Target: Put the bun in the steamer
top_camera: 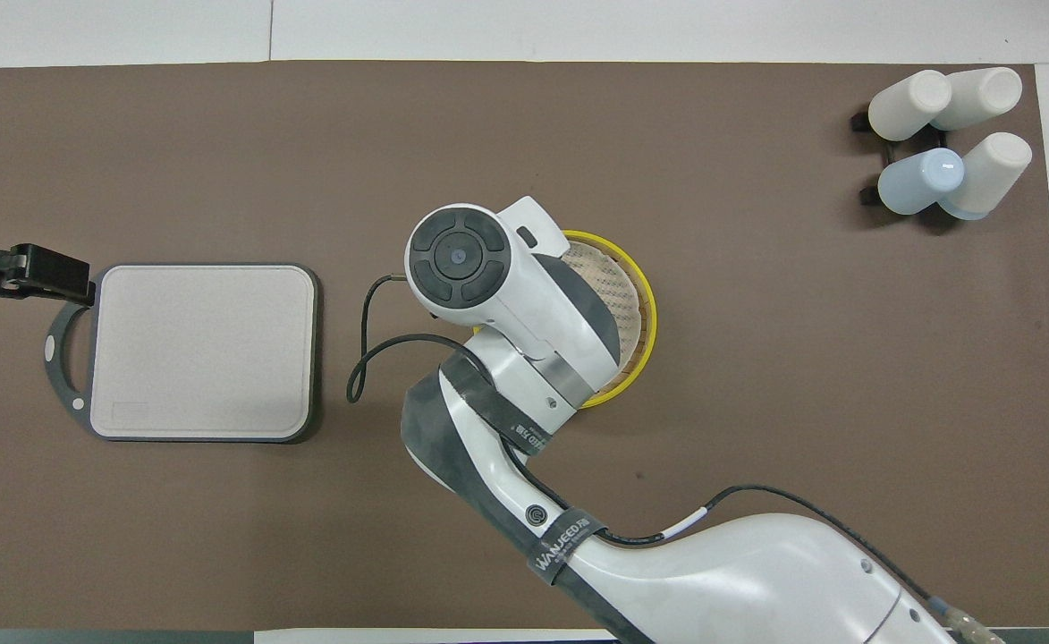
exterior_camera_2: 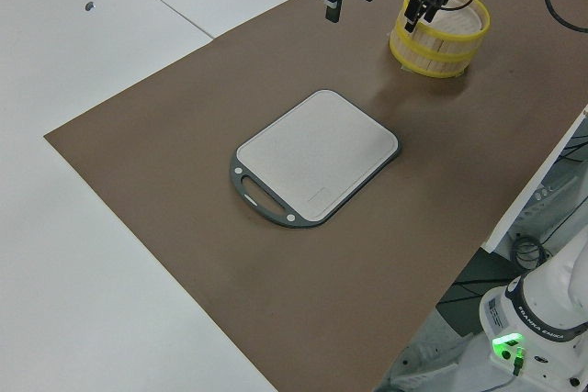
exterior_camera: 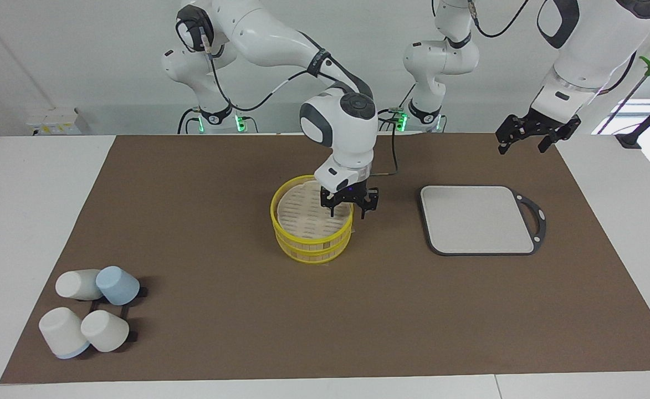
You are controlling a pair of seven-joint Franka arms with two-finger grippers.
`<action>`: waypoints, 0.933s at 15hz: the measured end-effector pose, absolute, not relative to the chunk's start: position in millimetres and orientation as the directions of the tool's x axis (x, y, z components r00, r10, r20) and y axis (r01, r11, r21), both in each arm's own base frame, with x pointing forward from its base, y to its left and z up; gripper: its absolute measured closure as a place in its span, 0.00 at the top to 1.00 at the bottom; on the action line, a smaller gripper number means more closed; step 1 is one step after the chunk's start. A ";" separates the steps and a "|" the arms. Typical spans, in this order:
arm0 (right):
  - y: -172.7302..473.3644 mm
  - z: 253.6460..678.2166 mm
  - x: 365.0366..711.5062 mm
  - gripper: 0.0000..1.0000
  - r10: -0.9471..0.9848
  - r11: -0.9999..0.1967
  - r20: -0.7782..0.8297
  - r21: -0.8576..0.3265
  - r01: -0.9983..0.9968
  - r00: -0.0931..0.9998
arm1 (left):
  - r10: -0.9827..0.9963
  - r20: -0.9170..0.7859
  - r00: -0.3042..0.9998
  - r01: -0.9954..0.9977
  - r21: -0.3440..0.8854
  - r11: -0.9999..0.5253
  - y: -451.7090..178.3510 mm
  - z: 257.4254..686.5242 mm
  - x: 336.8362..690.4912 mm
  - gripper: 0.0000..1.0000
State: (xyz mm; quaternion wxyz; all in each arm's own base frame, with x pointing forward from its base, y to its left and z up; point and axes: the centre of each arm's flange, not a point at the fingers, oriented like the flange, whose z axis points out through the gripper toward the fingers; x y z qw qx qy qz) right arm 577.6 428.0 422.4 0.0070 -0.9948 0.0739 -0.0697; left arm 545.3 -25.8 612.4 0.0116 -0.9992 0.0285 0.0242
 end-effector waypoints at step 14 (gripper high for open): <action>94.5 623.0 574.8 1.00 -0.182 -0.982 -0.011 0.054 -0.181 0.983 | -0.044 -0.029 0.999 -0.044 0.006 -0.999 -22.0 611.1 548.6 1.00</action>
